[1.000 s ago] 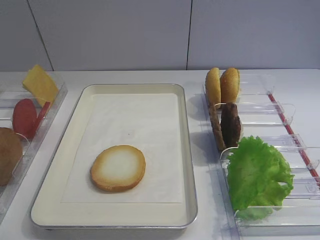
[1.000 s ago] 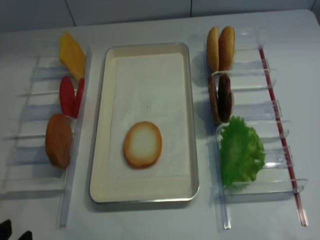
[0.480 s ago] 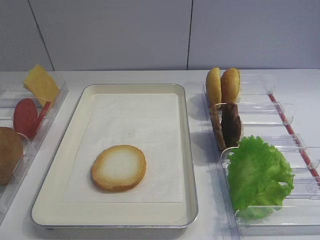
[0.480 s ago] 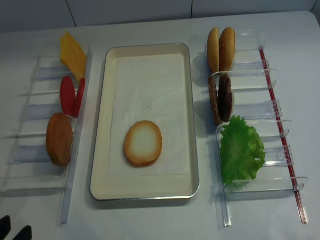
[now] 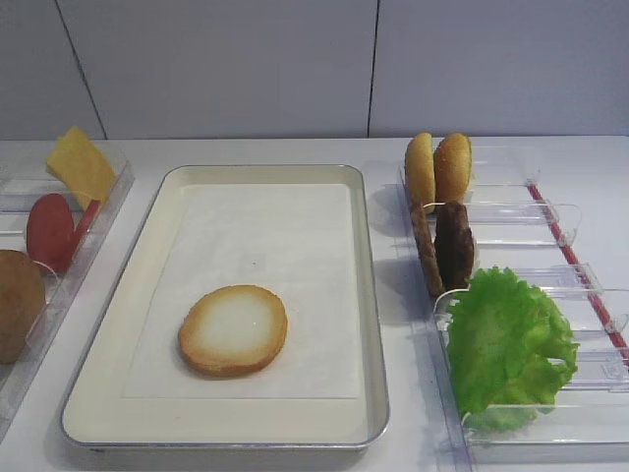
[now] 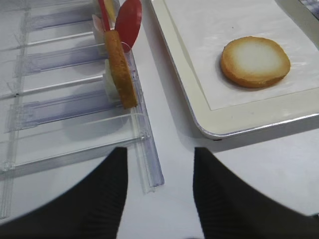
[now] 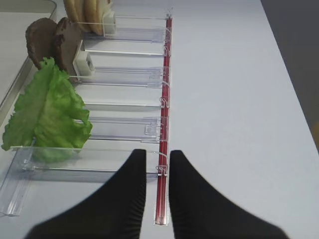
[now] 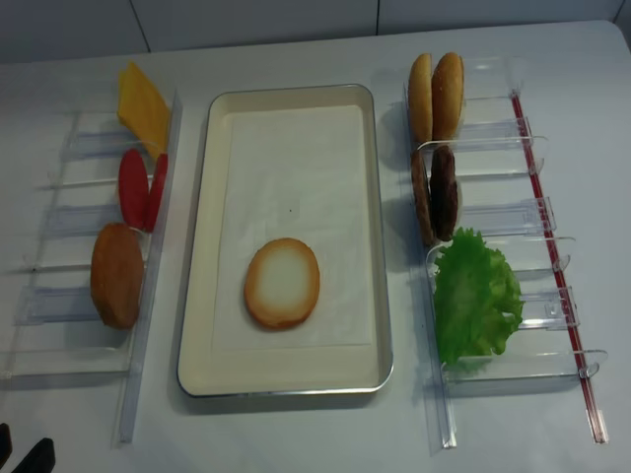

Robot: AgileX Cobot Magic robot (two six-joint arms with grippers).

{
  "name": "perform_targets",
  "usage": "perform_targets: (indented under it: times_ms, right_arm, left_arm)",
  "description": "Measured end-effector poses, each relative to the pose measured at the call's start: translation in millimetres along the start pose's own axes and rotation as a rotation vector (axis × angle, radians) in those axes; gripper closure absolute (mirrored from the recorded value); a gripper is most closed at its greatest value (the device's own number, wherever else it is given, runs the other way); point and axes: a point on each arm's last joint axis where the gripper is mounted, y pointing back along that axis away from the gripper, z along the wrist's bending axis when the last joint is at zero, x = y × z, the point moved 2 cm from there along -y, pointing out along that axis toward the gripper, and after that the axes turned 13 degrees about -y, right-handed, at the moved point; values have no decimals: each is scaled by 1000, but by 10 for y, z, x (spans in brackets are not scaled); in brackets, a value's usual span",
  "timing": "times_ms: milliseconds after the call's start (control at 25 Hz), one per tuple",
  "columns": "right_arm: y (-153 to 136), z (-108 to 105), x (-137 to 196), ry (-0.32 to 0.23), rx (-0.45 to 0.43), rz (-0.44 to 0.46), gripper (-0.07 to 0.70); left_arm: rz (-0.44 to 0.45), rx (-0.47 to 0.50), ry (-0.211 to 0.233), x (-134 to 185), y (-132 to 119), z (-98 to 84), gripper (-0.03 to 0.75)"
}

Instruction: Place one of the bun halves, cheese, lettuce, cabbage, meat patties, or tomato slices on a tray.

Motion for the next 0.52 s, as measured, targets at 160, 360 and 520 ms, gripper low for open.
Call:
perform_targets:
  times_ms: [160,360,520]
  right_arm:
    - [0,0,0,0,0,0,489]
    - [0,0,0,0,0,0,489]
    - [0,0,0,0,0,0,489]
  left_arm:
    - [0,0,0,0,0,0,420]
    - [0,0,0,0,0,0,420]
    - [0,0,0,0,0,0,420]
